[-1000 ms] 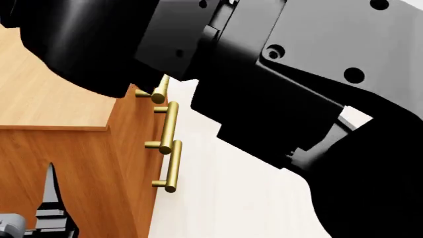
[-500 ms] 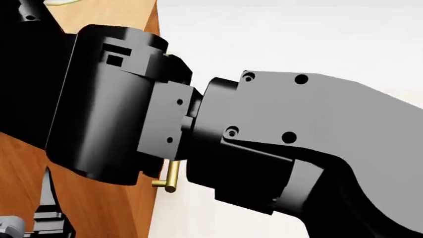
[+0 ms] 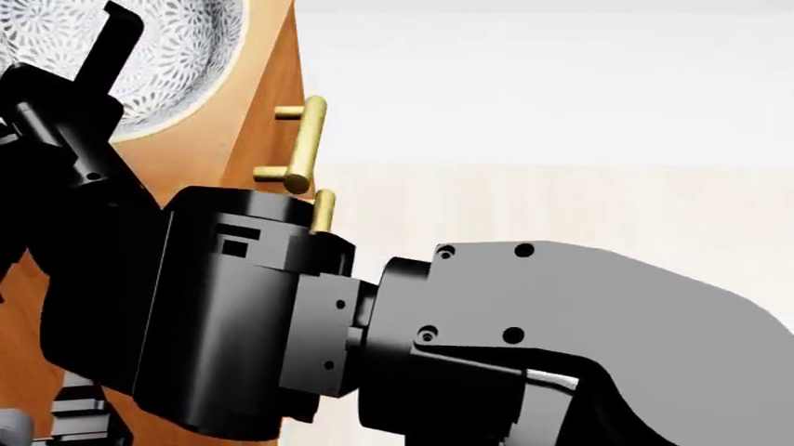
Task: Close the top drawer of the cabinet and put the bowl on top of it.
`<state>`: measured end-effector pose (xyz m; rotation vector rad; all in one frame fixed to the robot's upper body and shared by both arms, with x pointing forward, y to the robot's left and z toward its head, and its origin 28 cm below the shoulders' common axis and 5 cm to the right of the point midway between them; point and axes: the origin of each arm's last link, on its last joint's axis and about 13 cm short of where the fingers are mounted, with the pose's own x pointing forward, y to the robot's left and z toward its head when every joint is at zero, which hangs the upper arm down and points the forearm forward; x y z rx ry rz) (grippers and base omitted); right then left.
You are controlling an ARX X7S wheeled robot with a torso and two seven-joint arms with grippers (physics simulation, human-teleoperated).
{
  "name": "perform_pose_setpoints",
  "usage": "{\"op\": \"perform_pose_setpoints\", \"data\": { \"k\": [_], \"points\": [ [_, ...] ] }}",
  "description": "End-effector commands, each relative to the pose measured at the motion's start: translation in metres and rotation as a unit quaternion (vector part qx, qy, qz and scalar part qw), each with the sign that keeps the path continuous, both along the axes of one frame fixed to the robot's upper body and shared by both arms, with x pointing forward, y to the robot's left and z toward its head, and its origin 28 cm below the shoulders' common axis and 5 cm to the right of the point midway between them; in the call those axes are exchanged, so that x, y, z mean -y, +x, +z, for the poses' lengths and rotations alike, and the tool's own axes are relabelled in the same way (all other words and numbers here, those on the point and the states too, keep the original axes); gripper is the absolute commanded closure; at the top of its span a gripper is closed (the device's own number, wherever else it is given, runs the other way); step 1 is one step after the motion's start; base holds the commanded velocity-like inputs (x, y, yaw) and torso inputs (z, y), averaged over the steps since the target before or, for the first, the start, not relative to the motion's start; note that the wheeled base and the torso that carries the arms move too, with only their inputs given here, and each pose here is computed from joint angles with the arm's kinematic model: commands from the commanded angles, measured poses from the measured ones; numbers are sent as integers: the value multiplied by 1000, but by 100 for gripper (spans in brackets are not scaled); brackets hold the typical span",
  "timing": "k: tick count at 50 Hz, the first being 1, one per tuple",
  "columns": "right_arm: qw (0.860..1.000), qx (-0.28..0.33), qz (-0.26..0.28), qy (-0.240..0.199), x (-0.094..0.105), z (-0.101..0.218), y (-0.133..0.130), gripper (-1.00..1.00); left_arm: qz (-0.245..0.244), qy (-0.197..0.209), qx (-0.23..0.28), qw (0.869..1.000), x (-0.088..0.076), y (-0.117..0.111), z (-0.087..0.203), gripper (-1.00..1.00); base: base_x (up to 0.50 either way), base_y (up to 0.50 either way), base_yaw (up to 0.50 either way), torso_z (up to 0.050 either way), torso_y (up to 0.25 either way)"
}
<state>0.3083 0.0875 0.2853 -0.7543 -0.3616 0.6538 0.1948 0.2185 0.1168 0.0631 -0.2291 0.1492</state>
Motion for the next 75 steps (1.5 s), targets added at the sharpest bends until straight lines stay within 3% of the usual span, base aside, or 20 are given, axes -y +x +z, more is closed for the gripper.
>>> {"op": "perform_pose_setpoints", "data": {
  "k": [1,30,31,44,56,63,68,69,75],
  "points": [
    [1000,4,-3,-14,1,-13,2,100,2,-3,2,1000,-1,0,0,-100,0,0,0,0,0],
    [999,-11,-9,-35,4,-18,3,100,3,-3,4,1000,0,-2,2,-100,0,0,0,0,1],
    [999,-8,-12,-35,4,-17,3,-100,4,-3,4,1000,0,-2,2,-100,0,0,0,0,0],
    [999,31,-37,-12,4,21,0,-100,3,-2,7,1000,0,-3,4,-100,0,0,0,0,0],
    [991,106,-55,57,7,110,-10,-100,1,-3,11,1000,-1,-5,6,-100,0,0,0,0,0],
    [978,166,-79,102,43,169,-34,-100,-1,0,11,1000,1,-5,7,-100,0,0,0,0,0],
    [969,202,-102,98,61,192,-47,-100,-2,0,10,1000,2,-3,7,-100,0,0,0,0,0],
    [962,221,-123,102,76,207,-56,-100,-2,0,11,1000,2,-3,7,-100,0,0,0,0,0],
    [942,259,-188,101,116,229,-74,-100,-3,-1,11,1000,2,-3,8,-100,0,0,0,0,0]
  ]
}}
